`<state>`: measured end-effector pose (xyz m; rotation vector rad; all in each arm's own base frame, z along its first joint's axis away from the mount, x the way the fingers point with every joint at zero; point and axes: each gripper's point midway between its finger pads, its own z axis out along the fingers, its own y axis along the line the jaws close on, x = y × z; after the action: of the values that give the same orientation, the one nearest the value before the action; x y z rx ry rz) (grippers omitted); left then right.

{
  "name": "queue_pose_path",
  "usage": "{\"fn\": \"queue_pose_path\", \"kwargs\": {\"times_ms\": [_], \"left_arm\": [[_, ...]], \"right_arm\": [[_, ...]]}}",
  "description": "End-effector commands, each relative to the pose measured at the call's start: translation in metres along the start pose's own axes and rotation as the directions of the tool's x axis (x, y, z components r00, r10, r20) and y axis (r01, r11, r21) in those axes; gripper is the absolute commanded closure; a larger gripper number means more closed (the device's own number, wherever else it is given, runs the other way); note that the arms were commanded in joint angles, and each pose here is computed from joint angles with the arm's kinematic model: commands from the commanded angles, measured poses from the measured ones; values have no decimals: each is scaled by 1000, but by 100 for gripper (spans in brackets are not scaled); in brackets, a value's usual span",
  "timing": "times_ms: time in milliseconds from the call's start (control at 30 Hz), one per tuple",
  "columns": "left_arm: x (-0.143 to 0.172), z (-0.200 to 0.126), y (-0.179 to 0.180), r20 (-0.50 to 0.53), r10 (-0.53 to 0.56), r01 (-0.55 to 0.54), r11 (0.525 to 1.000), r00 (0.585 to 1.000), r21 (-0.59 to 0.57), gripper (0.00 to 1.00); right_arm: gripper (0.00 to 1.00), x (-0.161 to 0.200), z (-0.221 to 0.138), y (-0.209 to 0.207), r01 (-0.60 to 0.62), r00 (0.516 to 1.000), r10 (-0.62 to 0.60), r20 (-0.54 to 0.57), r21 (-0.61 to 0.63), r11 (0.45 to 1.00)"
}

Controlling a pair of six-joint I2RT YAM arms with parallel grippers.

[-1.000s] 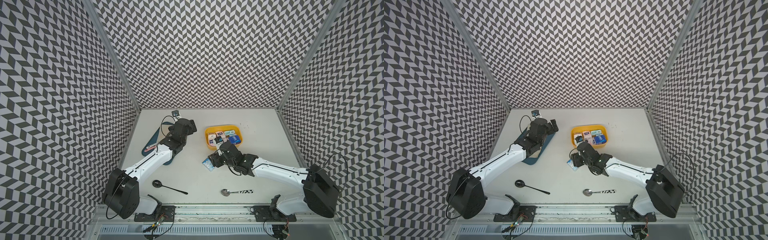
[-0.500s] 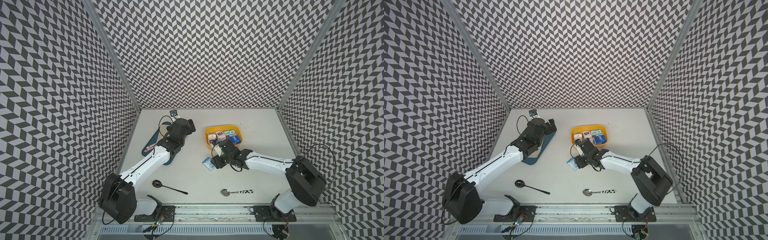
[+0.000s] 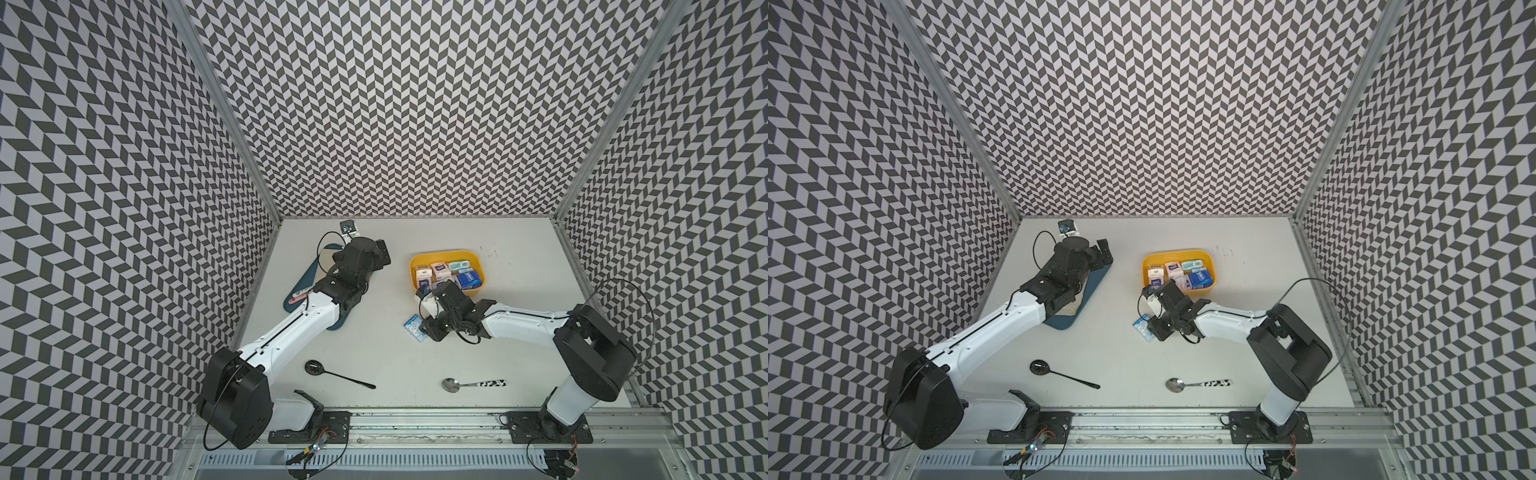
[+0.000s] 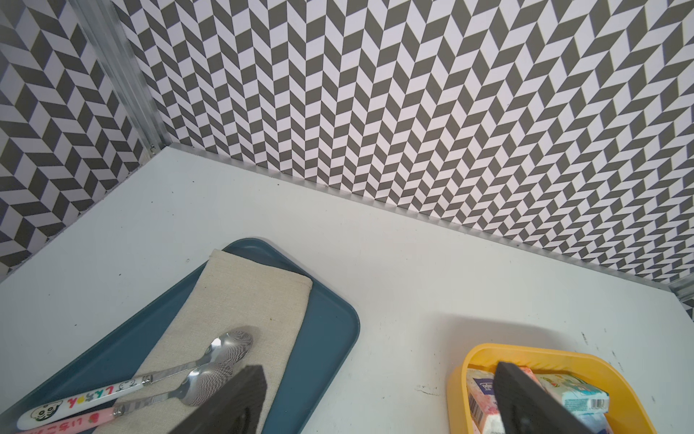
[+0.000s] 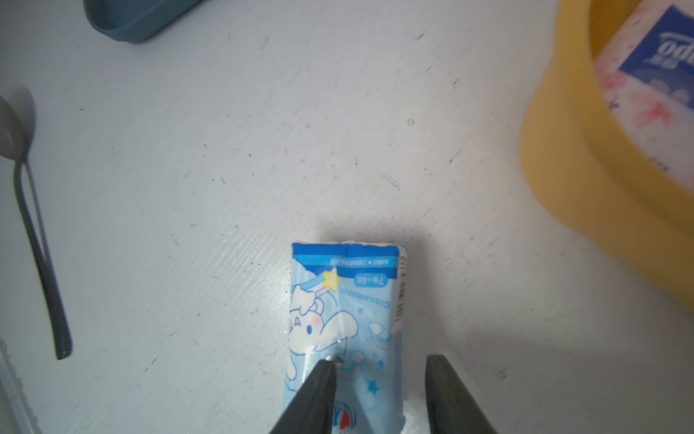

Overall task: Take the pocket tissues out of the storage box
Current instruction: Adjust the pocket tissues at the center of the board.

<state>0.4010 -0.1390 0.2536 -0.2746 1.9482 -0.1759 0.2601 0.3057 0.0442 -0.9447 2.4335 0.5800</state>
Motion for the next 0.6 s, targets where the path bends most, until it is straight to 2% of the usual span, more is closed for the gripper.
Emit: {"fn": "queue_pose_path", "kwargs": {"times_ms": [0,133,267,433,567], "left_arm": [[-10,-8,-1,23,-8,7,1000,1000,11,1],[-11,-10,-1,25,-12,12,1000,1000,15,1],[-12,-12,-1,27,-19,19,1000,999,20,1],[-13,-16,0,29,-21,20,999,999,25,1],[-15,-19,1,34,-24,23,999,999,29,1]], "right_arm": [[62,4,6,11,-45,998,46,29,-58,997],[67,8,8,17,-133,989,138,49,-93,987],[77,7,10,21,-261,959,271,83,-118,958],[81,-1,5,25,-407,894,423,147,-128,905],[81,-7,-4,32,-528,808,556,196,-178,830]]}}
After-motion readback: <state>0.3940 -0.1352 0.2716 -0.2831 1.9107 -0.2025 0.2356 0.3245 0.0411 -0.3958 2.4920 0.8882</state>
